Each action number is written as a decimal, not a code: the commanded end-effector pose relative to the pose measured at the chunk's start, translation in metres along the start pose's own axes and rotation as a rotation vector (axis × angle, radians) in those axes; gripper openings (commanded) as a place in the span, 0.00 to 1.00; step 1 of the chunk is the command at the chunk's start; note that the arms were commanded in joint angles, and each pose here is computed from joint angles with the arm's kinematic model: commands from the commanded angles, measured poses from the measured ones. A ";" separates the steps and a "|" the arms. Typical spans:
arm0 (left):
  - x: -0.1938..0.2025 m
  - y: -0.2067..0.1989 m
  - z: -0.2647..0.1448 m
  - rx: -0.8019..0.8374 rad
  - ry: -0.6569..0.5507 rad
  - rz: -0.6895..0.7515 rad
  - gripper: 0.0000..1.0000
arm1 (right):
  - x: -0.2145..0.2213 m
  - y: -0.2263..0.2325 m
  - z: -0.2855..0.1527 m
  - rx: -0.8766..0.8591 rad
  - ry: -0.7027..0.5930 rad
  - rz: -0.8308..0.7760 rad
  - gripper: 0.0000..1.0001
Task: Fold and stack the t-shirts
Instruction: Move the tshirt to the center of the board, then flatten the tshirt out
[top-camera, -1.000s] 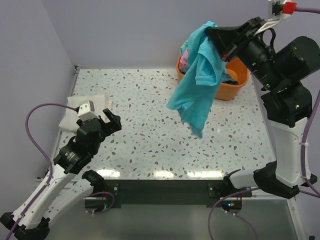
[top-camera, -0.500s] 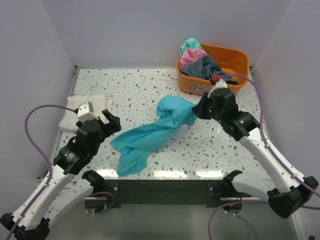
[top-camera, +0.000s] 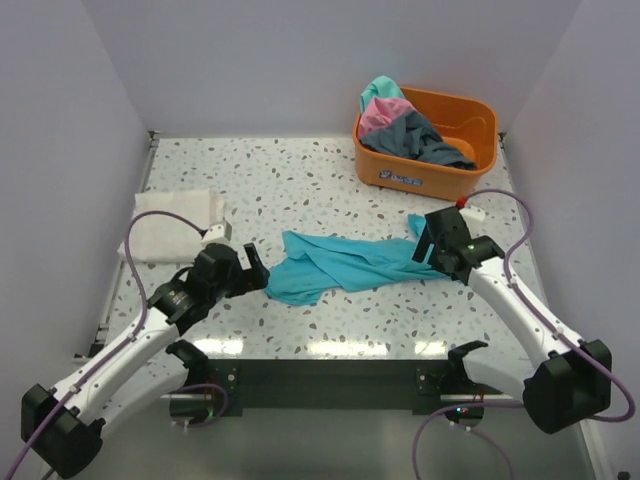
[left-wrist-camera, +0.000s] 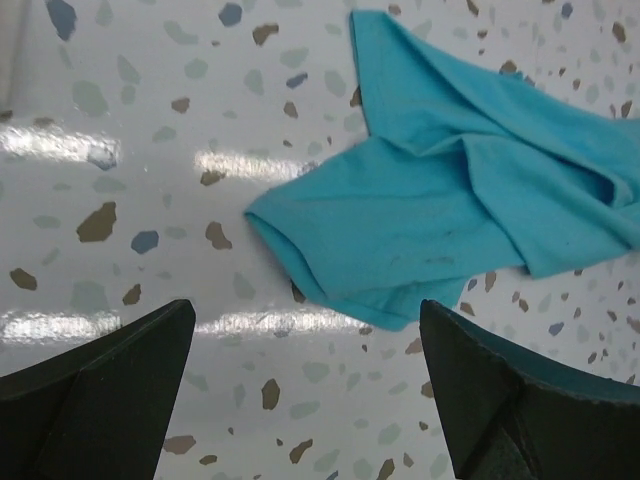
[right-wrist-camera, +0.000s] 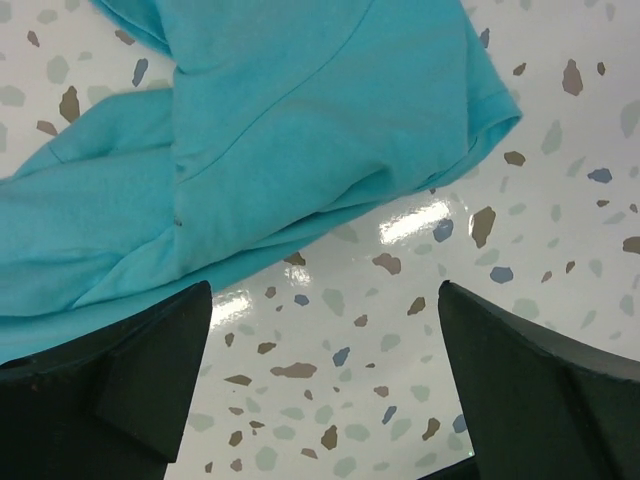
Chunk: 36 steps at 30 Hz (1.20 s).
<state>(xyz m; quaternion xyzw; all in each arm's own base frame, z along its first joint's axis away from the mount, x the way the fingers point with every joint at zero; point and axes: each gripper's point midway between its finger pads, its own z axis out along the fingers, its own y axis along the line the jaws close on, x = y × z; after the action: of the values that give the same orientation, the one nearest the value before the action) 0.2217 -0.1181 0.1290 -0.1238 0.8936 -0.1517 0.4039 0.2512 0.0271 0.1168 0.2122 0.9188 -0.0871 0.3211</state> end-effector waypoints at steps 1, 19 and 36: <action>0.038 -0.012 0.008 0.115 0.128 -0.010 1.00 | -0.002 -0.012 -0.010 0.012 -0.053 0.072 0.99; 0.061 -0.019 0.074 0.112 0.153 -0.004 0.93 | 0.006 0.013 -0.017 -0.208 -0.073 0.068 0.99; 0.037 -0.017 0.083 0.063 0.073 0.088 0.00 | -0.092 0.102 0.084 0.003 -0.135 -0.164 0.92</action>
<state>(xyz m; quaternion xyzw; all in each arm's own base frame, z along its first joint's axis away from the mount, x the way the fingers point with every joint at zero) 0.2441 -0.1634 0.0284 -0.0724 0.9289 -0.1667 0.3226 0.3797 0.0729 0.1049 0.1290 0.9228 -0.0764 0.3550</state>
